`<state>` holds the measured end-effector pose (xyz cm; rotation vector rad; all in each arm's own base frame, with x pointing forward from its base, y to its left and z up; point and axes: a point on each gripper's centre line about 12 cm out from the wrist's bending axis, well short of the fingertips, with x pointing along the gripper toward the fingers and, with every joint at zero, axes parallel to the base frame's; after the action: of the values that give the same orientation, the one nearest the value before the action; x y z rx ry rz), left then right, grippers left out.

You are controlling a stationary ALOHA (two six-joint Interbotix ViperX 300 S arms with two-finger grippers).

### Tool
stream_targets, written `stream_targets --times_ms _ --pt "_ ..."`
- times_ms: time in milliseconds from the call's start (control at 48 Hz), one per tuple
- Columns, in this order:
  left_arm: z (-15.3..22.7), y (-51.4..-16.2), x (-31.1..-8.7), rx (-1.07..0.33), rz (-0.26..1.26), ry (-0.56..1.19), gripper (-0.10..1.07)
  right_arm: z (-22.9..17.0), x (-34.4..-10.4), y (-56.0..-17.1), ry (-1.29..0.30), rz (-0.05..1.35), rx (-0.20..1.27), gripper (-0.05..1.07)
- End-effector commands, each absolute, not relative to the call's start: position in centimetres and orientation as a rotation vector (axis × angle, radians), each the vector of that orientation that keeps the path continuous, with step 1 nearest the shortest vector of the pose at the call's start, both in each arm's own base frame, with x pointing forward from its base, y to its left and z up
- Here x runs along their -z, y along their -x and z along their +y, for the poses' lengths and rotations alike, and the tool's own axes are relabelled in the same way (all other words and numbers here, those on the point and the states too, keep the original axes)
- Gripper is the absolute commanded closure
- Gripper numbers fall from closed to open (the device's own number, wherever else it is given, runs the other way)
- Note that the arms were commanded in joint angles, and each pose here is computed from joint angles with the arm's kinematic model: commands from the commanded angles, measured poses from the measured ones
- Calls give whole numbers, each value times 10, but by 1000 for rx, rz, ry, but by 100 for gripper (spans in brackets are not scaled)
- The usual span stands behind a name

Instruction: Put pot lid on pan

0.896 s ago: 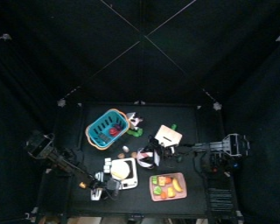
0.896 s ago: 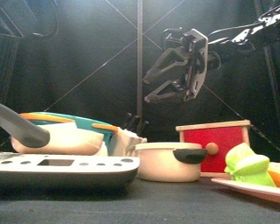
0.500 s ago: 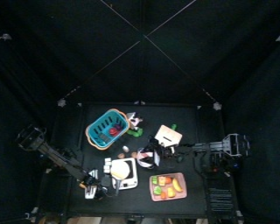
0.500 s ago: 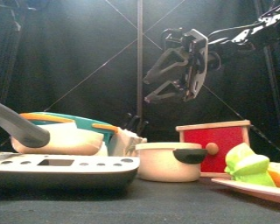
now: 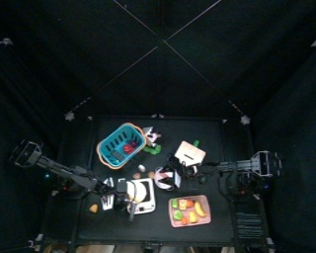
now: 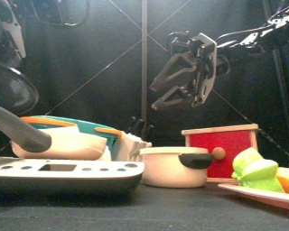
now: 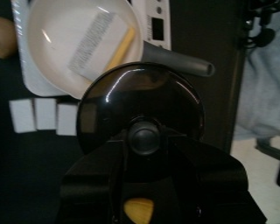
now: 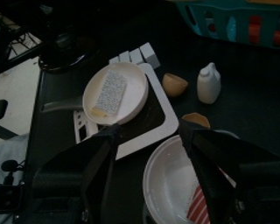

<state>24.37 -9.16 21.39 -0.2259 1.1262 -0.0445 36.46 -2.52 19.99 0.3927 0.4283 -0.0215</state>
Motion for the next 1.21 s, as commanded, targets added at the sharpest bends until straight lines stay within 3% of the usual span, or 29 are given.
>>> stream_targets --times_ms 0,333,1188 --pt "-83 -252 -223 27 1064 160 39 -28 -208 -364 -384 405 22 13" --pt "-61 -271 -228 -39 991 145 39 -31 -204 -359 -378 419 32 13" --pt "-62 -319 -210 -96 1102 121 39 -33 -197 -354 -383 437 42 13"
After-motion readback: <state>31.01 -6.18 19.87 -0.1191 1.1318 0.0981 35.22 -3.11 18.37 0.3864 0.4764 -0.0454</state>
